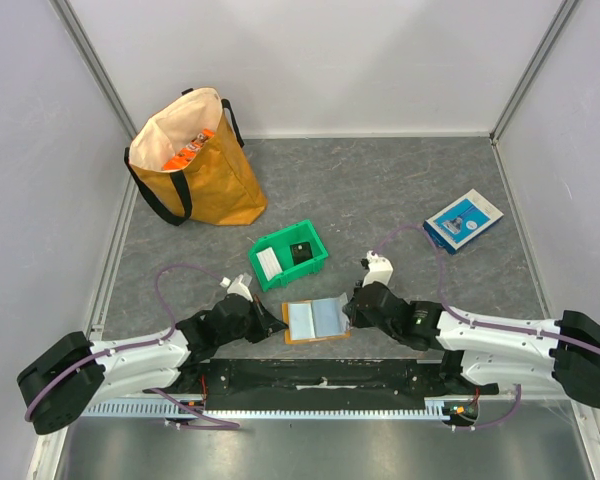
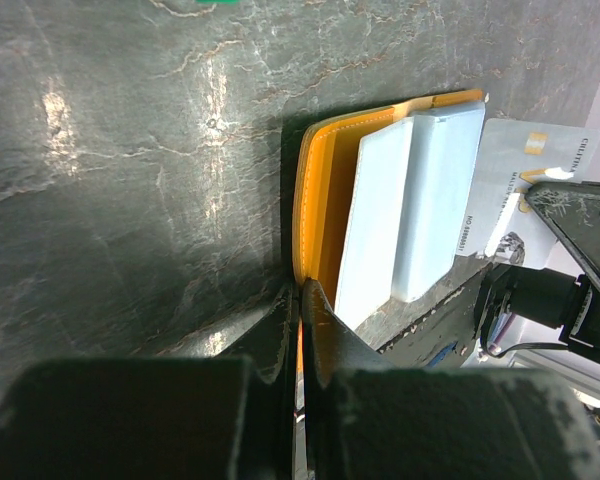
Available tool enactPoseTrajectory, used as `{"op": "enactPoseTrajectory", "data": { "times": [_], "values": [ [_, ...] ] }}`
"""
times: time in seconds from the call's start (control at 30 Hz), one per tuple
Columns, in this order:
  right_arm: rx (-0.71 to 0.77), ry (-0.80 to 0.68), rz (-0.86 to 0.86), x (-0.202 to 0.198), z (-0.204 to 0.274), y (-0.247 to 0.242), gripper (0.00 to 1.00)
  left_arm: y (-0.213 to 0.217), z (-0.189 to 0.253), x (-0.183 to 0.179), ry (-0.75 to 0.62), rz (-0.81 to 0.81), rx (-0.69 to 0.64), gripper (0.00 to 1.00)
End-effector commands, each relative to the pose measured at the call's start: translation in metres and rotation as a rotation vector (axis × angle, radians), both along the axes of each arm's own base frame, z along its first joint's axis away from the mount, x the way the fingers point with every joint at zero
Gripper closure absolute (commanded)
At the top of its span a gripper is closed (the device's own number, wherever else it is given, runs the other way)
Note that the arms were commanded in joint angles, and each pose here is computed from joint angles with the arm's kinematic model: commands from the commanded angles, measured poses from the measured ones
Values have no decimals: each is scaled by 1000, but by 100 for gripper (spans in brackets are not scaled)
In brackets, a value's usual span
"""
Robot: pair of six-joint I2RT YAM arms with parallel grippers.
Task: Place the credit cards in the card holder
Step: Turn over the card slot in the card holder.
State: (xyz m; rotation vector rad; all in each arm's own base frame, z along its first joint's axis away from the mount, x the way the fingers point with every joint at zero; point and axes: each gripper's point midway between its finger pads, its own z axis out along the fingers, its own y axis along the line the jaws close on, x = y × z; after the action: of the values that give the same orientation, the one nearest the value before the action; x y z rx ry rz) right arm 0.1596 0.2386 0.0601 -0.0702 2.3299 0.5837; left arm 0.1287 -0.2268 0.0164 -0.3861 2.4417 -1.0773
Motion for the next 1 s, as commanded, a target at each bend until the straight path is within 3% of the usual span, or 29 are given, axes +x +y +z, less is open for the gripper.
{"op": "enactPoseTrajectory", "data": {
  "times": [0.0,0.5,0.7,0.97],
  "values": [
    [46,-8,-12,5,1,8,100,19,-24,-6,18,18,87,98],
    [47,15,43,3,12,25,100,16,-24,-6,20,8,93,98],
    [-55,-8,-58,13,16,0,100,17,-25,-6,21,6,94,98],
    [-23,-23,-44,13,25,4,100,17,-24,-6,18,7,92,98]
  ]
}}
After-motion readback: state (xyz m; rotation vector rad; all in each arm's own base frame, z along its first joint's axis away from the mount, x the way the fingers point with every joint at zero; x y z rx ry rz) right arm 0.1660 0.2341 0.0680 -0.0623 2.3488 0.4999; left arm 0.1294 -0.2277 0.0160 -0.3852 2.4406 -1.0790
